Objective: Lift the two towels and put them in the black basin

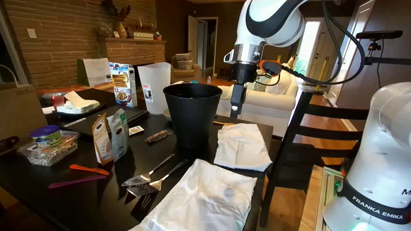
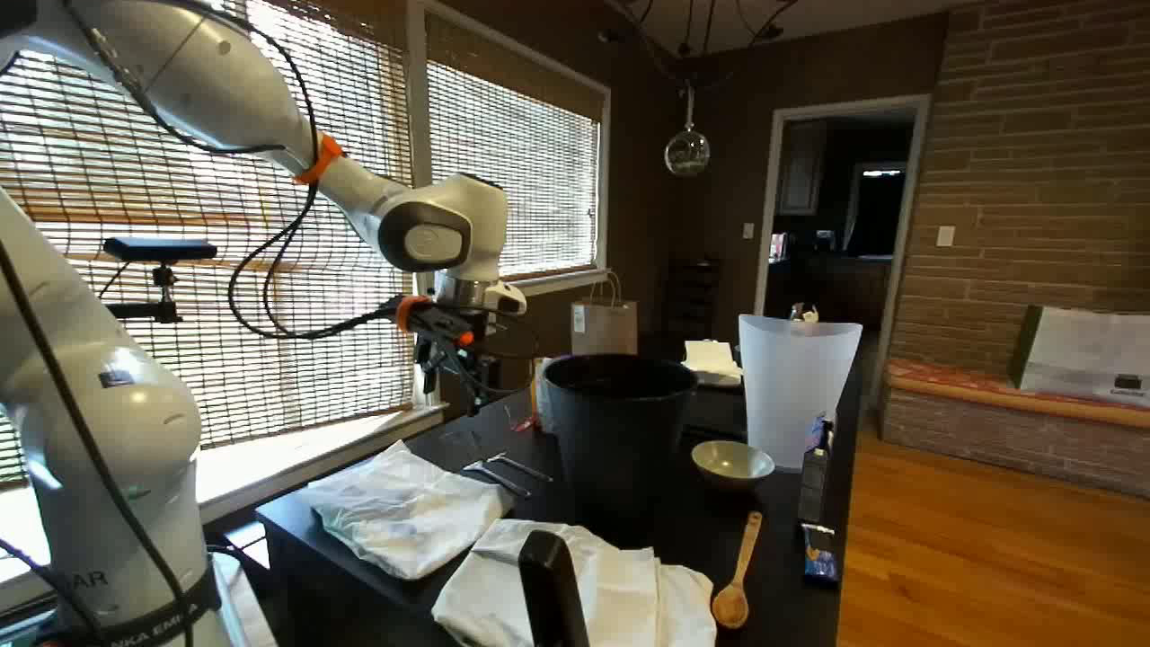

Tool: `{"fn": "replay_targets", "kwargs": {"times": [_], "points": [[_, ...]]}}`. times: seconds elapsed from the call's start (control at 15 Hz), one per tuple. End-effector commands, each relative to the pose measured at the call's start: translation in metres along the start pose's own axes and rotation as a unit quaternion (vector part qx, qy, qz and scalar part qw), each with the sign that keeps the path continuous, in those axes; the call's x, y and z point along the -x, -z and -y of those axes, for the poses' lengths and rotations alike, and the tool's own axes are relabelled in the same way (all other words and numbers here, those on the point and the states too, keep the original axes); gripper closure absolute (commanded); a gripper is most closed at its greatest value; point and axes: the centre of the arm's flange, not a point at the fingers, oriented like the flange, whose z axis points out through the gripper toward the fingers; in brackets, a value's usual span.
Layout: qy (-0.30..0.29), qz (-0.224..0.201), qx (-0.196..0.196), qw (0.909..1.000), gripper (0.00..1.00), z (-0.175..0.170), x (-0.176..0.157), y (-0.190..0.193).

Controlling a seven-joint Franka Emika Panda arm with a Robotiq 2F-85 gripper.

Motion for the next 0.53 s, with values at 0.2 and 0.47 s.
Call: {"fn": "replay_targets", "kwargs": {"times": [0.2, 0.47], "points": [[-0.008, 0.015, 0.0, 0.9998, 0.0, -0.004, 0.0, -0.011], [-0.008, 0.054, -0.009, 0.9985, 0.0, -0.01, 0.012, -0.065]]}}
